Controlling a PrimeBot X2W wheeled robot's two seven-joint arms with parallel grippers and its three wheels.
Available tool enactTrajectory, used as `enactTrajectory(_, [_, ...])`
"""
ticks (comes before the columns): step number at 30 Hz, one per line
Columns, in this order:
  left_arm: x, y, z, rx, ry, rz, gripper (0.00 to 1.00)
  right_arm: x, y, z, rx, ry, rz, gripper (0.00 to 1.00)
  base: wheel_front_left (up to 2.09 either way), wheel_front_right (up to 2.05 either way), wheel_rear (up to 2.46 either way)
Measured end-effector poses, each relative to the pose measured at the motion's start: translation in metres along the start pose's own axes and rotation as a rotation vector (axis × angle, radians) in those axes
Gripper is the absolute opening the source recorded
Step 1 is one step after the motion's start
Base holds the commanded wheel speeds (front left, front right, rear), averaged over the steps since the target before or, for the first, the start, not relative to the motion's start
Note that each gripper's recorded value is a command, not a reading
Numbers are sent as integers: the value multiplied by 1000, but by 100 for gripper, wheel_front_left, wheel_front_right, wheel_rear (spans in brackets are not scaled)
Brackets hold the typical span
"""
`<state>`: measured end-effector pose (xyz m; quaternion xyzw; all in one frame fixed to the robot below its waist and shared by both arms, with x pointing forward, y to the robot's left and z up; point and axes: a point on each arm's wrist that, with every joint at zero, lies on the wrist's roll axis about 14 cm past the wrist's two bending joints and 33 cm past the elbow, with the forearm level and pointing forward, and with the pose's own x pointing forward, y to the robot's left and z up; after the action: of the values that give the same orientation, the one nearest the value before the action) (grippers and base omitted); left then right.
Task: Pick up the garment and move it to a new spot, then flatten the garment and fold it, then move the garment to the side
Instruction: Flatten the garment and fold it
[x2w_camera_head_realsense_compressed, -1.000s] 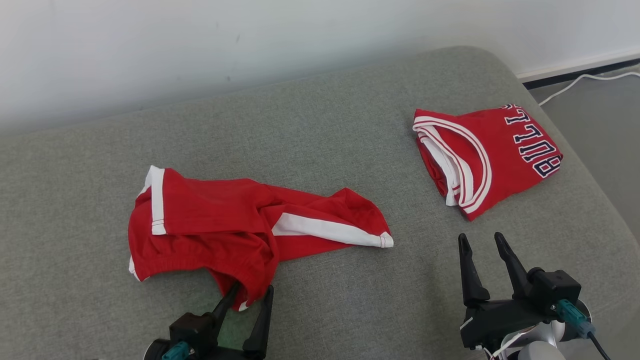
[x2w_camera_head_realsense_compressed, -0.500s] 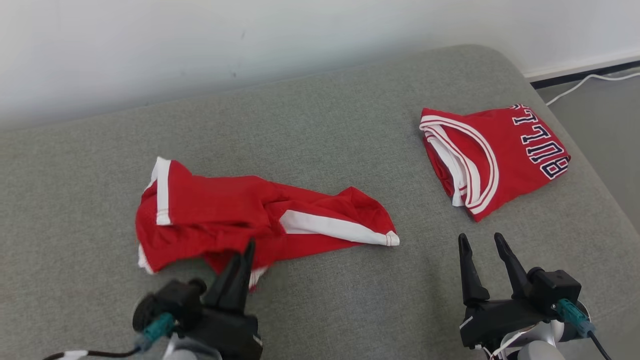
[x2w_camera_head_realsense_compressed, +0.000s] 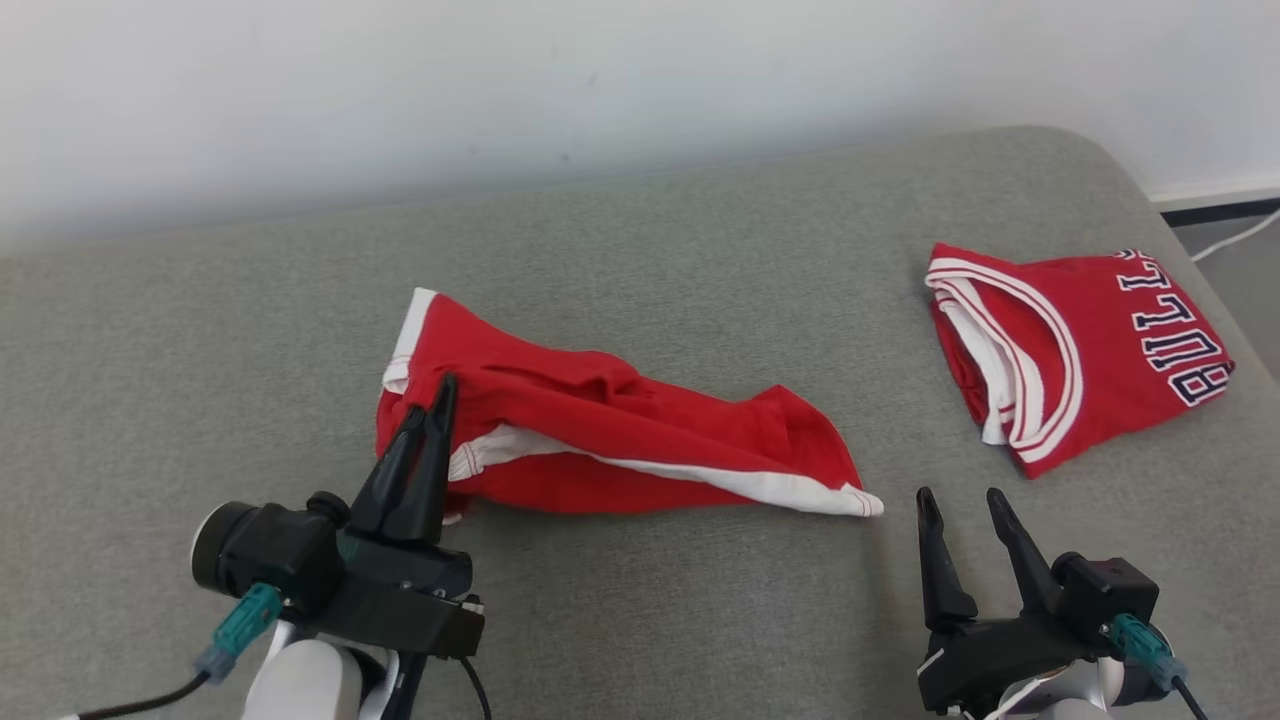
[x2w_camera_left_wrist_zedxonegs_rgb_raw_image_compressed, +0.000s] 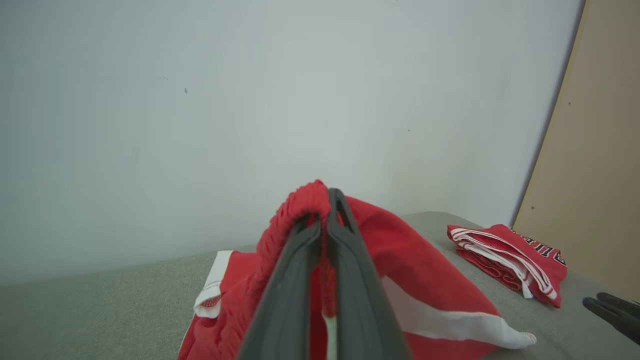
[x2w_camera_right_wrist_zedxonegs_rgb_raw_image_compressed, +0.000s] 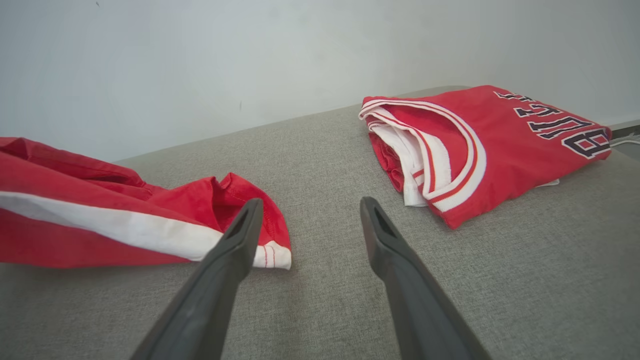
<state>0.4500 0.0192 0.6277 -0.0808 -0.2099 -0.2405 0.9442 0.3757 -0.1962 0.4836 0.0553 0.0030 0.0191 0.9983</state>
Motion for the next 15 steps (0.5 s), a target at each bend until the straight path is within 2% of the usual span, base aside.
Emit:
enactTrajectory(4, [-9, 24, -23, 29, 87, 51, 0, 6, 11, -1, 7, 1, 31, 100, 0, 0, 0])
enactTrajectory(9, [-22, 52, -86, 67, 303, 60, 0, 13, 16, -5, 9, 12, 48, 100, 0, 0, 0])
enactTrajectory(14, [-17, 73, -122, 99, 431, 54, 0, 17, 11, -11, 6, 29, 37, 100, 0, 0, 0])
enactTrajectory(15, [-16, 75, -128, 101, 449, 54, 8, 18, 10, -10, 4, 28, 35, 100, 0, 0, 0])
